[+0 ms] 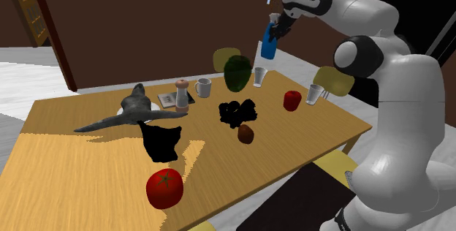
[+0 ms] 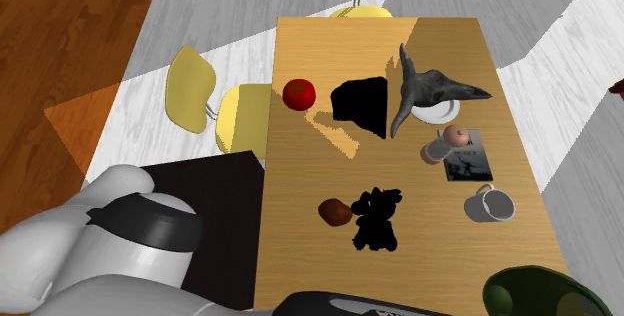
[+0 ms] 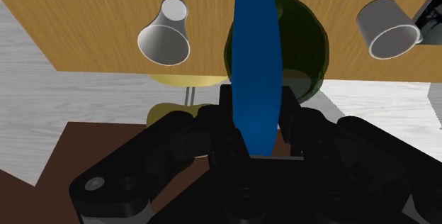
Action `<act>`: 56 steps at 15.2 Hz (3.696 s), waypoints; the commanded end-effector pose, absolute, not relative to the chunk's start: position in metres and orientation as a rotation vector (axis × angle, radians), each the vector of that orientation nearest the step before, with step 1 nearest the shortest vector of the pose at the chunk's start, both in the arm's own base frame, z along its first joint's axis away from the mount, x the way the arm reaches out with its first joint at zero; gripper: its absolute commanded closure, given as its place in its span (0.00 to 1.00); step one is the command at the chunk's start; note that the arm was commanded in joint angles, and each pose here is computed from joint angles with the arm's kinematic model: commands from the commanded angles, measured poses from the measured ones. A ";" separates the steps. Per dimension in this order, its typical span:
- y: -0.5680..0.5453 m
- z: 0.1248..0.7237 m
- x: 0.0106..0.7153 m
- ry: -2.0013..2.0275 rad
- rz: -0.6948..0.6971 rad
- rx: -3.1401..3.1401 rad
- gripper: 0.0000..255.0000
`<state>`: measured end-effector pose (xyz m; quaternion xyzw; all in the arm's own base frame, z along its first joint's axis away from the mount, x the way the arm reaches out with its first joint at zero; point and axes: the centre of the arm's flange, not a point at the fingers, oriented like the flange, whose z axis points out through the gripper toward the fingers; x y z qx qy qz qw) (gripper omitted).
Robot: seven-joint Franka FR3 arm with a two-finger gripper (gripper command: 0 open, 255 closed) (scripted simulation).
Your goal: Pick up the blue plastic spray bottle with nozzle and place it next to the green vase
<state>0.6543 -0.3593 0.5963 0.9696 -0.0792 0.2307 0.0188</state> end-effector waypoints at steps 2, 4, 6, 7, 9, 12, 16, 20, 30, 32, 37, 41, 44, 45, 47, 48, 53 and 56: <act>-0.359 0.580 0.654 -0.246 0.717 3.010 1.00; -0.359 0.569 0.654 -0.246 0.717 3.010 1.00; -0.359 0.559 0.654 -0.246 0.717 3.010 1.00; -0.359 0.553 0.654 -0.246 0.717 3.010 1.00; -0.359 0.543 0.654 -0.246 0.717 3.010 1.00; -0.359 0.527 0.654 -0.246 0.717 3.010 1.00; -0.359 0.506 0.654 -0.246 0.717 3.010 1.00; -0.359 0.485 0.654 -0.246 0.717 3.010 1.00; -0.359 0.432 0.654 -0.246 0.717 3.010 1.00; -0.359 0.421 0.654 -0.246 0.717 3.010 1.00; -0.359 0.395 0.654 -0.246 0.717 3.010 1.00; -0.359 0.374 0.654 -0.246 0.717 3.010 1.00; -0.359 0.358 0.654 -0.246 0.717 3.010 1.00; -0.359 0.353 0.654 -0.246 0.717 3.010 1.00; -0.359 0.342 0.654 -0.246 0.717 3.010 1.00; -0.359 0.337 0.654 -0.246 0.717 3.010 1.00; -0.359 0.312 0.654 -0.246 0.717 3.010 1.00; -0.359 0.312 0.654 -0.246 0.717 3.010 1.00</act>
